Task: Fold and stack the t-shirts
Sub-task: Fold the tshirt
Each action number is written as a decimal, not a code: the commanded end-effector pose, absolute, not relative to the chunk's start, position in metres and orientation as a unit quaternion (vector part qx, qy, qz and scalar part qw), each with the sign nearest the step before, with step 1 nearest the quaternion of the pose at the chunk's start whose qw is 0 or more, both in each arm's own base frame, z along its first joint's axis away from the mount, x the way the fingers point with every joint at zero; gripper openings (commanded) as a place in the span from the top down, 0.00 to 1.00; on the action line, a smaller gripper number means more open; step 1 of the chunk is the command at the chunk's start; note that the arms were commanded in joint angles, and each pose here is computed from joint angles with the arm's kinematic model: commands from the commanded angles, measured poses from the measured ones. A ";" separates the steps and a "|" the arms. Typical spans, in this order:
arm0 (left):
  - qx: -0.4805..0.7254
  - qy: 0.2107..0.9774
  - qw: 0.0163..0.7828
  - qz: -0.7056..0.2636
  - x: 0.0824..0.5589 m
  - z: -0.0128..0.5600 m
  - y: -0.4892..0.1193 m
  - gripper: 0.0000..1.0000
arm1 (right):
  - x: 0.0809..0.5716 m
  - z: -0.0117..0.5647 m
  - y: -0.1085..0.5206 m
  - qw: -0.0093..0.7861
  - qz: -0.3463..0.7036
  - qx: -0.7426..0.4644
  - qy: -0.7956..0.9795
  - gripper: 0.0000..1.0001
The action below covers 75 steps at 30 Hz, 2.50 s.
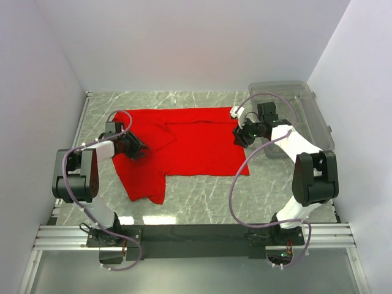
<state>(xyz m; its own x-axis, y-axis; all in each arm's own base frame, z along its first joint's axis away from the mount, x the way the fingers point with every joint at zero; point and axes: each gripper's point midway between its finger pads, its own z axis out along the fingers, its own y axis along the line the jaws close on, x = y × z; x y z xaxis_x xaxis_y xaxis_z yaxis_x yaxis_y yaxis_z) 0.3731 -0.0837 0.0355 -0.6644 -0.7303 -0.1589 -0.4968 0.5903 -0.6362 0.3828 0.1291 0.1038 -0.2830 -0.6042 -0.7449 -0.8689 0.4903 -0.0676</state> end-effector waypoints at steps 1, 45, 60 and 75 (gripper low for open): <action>-0.336 0.877 0.216 -0.268 0.377 0.041 -0.083 0.52 | 0.384 0.122 0.134 0.395 0.177 -0.476 0.765 0.45; -0.290 0.904 0.205 -0.236 0.367 0.036 -0.078 0.99 | 0.382 0.124 0.134 0.399 0.178 -0.475 0.764 0.45; -0.283 0.902 0.208 -0.250 0.359 0.049 -0.075 0.99 | 0.381 0.124 0.135 0.399 0.179 -0.475 0.764 0.45; -0.277 0.908 0.185 -0.252 0.345 0.041 -0.065 0.99 | 0.382 0.125 0.135 0.401 0.180 -0.473 0.764 0.45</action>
<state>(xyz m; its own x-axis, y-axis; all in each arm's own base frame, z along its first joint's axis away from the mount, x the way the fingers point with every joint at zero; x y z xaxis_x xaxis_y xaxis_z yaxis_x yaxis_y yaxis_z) 0.3503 -0.0653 0.0343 -0.7616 -0.6199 -0.1886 -0.4425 0.7103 -0.5475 0.3790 0.1292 0.1048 -0.2864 -0.5978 -0.7487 -0.8659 0.4960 -0.0648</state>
